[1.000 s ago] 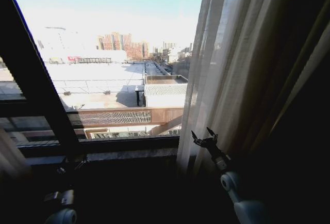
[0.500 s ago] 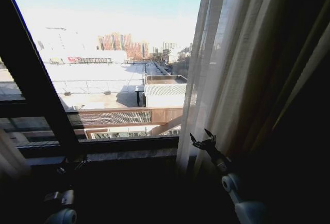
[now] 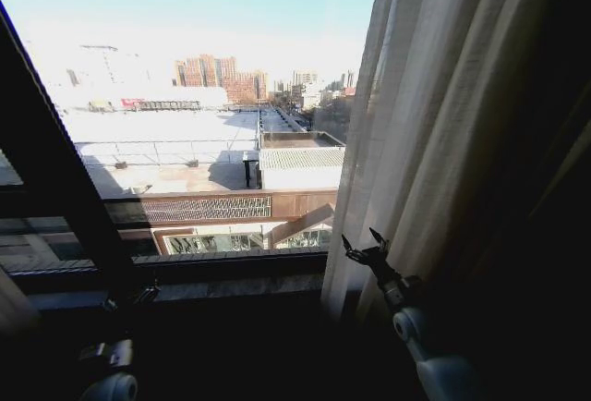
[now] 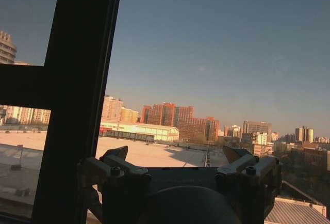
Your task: Open the curtains by pulling them apart, changing their state from closed to fully open.
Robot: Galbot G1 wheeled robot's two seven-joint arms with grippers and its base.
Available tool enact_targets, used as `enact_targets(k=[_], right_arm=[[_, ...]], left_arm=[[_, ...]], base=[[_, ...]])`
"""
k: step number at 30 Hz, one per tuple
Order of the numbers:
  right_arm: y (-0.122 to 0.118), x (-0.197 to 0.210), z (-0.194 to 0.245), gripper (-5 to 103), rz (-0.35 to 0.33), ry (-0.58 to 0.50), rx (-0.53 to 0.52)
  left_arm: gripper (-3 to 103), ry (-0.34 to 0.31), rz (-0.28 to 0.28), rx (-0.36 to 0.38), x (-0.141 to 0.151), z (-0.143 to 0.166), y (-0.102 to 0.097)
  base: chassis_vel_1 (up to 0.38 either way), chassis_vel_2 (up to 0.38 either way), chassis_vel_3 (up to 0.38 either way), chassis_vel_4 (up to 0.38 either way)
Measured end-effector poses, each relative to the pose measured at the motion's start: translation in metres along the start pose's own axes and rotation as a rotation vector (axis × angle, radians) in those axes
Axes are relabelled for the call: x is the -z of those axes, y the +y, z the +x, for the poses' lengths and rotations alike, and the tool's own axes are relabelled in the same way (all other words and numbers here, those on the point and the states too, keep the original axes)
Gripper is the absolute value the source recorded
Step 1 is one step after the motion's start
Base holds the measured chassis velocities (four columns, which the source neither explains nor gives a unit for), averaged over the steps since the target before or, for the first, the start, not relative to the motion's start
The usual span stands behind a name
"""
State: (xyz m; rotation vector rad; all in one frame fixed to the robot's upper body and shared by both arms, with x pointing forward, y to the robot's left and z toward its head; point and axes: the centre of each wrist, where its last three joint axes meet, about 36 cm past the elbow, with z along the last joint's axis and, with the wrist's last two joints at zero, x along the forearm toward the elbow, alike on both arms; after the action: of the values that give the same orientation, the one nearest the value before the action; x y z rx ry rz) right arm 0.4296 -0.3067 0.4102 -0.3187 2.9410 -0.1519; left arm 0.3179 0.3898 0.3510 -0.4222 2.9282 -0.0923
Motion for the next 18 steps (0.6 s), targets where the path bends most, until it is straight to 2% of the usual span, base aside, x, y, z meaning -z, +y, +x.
enact_targets(k=[18], right_arm=[[0.005,-0.032,-0.056,100,0.009,0.067,-0.056]], left_arm=[[100,0.0,0.0,0.0,0.0,0.0,0.0]], base=[[0.0,0.0,0.0,0.0]])
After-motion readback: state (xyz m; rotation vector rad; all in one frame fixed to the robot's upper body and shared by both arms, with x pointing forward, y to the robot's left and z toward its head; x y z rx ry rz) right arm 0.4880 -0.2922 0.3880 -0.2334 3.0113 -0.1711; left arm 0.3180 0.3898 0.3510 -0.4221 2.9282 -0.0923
